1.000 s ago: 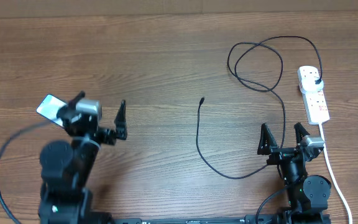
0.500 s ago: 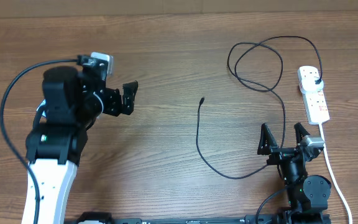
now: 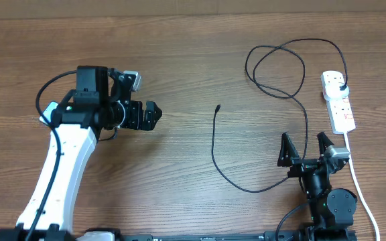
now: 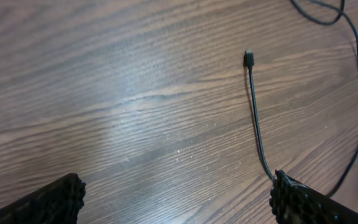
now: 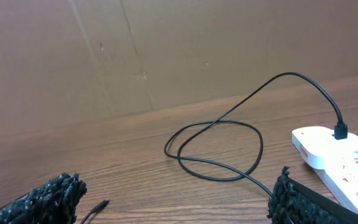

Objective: Plug charger to phone and switch on socket
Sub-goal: 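Move the left gripper over the blue phone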

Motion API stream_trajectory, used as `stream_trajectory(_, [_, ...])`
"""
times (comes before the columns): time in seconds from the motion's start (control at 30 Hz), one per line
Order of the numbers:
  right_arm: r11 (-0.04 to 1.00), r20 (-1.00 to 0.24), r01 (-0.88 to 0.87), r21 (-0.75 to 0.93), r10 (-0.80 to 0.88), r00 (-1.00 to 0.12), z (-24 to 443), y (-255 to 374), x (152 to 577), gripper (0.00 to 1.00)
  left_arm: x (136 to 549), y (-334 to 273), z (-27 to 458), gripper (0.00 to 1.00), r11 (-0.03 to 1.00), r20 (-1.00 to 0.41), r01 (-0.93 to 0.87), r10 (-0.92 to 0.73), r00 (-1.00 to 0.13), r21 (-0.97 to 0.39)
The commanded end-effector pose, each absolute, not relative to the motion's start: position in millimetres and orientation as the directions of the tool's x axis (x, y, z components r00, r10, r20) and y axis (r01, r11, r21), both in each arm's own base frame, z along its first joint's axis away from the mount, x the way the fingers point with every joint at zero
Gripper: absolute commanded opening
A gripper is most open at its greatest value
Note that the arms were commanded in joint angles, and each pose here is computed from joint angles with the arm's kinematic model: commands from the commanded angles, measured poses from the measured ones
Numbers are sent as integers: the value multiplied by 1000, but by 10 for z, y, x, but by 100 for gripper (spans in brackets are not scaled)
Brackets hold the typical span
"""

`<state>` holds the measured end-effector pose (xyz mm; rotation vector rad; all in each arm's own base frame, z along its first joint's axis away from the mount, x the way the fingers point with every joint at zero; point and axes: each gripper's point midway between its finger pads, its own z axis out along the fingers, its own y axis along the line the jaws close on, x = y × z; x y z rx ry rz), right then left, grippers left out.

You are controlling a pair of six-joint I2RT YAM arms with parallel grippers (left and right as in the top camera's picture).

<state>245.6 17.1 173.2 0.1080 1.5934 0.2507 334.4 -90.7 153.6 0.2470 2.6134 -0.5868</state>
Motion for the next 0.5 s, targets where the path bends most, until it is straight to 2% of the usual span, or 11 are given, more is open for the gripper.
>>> stream_trajectory(0.0, [970,-973,-79,229,226,-40,1704,163,2459,100,3377,-975,1487,100,873,-437,272,77,-896,-404])
stream_trajectory(0.1, [970,-973,-79,229,226,-40,1704,163,2459,100,3405,-897,1403,100,899,-408,212,41,-912,-383])
stream_trajectory(0.23, [970,-973,-79,229,226,-40,1704,163,2459,100,3489,-600,1314,100,952,-369,-8,-126,-921,-305])
stream_trajectory(0.47, [970,-973,-79,229,226,-40,1704,163,2459,100,3563,-150,1337,100,903,-333,-272,-383,-862,-334])
